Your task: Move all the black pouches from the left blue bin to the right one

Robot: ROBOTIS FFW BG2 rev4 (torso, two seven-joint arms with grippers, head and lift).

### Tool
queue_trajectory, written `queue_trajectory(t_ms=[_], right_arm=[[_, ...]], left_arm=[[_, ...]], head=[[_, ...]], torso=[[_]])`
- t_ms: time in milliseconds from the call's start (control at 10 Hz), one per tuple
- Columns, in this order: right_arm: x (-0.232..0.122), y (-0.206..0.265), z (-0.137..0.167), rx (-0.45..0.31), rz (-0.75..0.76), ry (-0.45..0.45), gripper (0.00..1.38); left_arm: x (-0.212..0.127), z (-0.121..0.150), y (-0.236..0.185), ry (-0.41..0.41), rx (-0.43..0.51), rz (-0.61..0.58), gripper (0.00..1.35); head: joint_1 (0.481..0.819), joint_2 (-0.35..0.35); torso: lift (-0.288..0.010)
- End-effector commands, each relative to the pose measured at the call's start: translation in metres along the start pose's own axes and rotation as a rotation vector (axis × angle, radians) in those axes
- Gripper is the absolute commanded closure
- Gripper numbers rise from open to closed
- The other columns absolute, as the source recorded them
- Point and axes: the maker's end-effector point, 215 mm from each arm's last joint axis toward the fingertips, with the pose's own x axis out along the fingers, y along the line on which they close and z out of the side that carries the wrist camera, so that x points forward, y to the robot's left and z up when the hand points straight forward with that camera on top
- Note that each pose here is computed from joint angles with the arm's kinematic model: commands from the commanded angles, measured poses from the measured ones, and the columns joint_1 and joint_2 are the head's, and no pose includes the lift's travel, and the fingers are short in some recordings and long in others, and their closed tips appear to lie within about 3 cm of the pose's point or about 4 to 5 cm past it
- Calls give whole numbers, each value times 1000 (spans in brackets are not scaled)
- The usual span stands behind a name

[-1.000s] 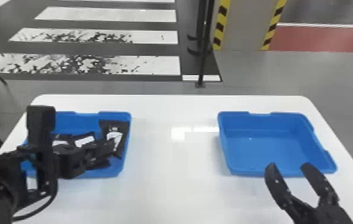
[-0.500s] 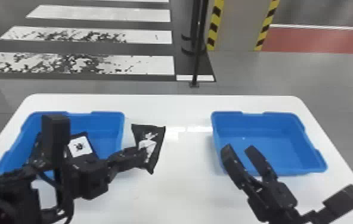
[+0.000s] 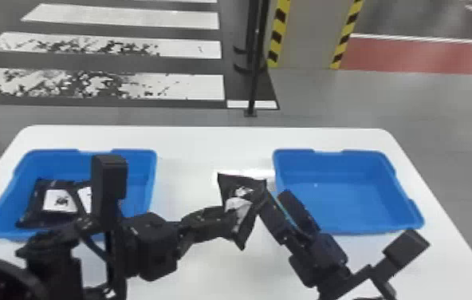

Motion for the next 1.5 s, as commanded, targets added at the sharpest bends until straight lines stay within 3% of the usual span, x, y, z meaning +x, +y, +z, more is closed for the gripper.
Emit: queue_trajectory(t_ms=[0, 100, 200, 300, 400, 500, 800, 900, 1100, 1200, 1400], right_arm=[[6, 3, -11, 17, 14, 27, 173], [8, -3, -14, 17, 7, 33, 176], [10, -6, -14, 15, 5, 34, 263], [11, -6, -12, 7, 2, 28, 877], [11, -6, -3, -9, -3, 4, 1202], [11, -5, -3, -14, -2, 3, 1294], [10, 1, -14, 19, 10, 36, 1274], [11, 2, -13, 27, 13, 31, 1274], [14, -11, 2, -3, 3, 16, 1274], [18, -23, 9, -35, -5, 24, 1274], [34, -68, 24, -131, -44, 51, 1274]], left_arm=[[8, 2, -16, 0, 9, -40, 1176], [10, 2, -22, 3, 8, -57, 1176], [12, 0, -27, 7, 5, -68, 1176], [13, -2, -28, 10, 1, -73, 1176], [12, -2, -27, 9, 1, -71, 1176], [12, -1, -27, 8, 0, -71, 1176], [12, -3, -24, 6, -13, -68, 1173], [15, -2, -22, -15, -27, -70, 1038], [5, -8, -5, -30, -72, -30, 148], [-1, -14, 3, -32, -89, -9, 71], [-10, -11, 15, -64, -95, 23, 156]], head=[[695, -99], [695, -100], [695, -107], [695, -114], [695, -120], [695, -127], [695, -124], [695, -116], [695, -112], [695, -110], [695, -107]], torso=[[-140], [-140], [-140], [-140], [-140], [-140], [-140], [-140], [-140], [-140], [-140]])
